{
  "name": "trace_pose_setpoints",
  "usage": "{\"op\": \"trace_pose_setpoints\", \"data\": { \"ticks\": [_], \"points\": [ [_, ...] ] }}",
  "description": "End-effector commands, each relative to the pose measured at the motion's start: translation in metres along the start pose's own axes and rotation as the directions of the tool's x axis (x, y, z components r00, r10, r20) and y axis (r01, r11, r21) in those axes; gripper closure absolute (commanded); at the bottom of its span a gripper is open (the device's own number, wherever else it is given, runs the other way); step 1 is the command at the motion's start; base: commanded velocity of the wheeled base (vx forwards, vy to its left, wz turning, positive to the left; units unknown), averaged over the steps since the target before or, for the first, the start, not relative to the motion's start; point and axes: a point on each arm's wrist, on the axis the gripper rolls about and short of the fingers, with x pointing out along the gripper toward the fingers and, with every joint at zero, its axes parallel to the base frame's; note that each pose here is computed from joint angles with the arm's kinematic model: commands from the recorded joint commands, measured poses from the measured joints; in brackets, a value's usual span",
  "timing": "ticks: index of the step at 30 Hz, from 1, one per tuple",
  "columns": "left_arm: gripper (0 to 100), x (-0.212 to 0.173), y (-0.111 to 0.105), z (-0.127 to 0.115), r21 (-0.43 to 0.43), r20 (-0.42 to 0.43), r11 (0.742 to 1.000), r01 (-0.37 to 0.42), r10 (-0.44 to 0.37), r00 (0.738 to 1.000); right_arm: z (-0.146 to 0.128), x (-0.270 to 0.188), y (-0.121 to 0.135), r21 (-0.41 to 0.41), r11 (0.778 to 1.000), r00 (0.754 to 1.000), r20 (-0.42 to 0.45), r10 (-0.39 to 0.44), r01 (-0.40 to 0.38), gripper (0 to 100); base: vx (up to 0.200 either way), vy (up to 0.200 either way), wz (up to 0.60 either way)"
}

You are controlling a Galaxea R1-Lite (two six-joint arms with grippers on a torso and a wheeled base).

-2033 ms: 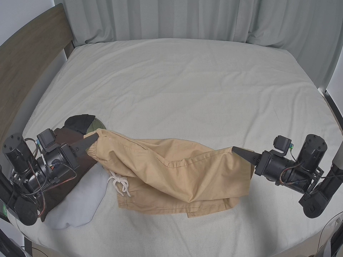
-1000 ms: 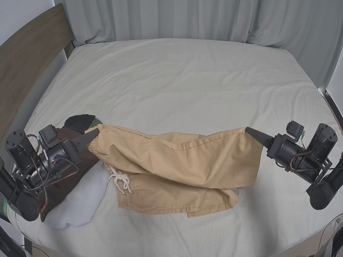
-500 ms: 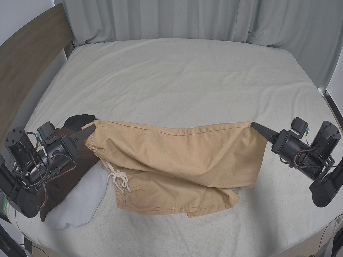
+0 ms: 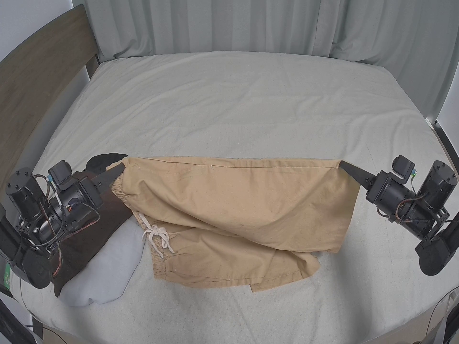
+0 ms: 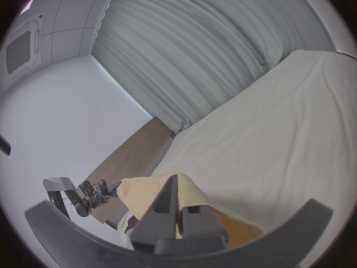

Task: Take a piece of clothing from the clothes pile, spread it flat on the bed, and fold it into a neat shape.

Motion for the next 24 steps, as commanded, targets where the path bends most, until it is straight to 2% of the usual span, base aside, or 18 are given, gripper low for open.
{"op": "trace_pose_setpoints", "data": {
  "ticks": [1,24],
  "points": [
    [100,0.0002,0.0009,0.0,-0.001,0.001,1.0,-0.004,0.004,1.0,0.0022,-0.0009,-0.0029,-0.003,1.0,1.0,0.008,-0.01,0.01,100,0.0,0.0,0.0],
    [100,0.0015,0.0038,-0.0004,-0.003,0.001,1.0,-0.011,0.011,1.0,0.0104,-0.0037,-0.0121,-0.011,0.999,0.998,0.038,-0.041,0.042,100,0.0,0.0,0.0]
  ]
}}
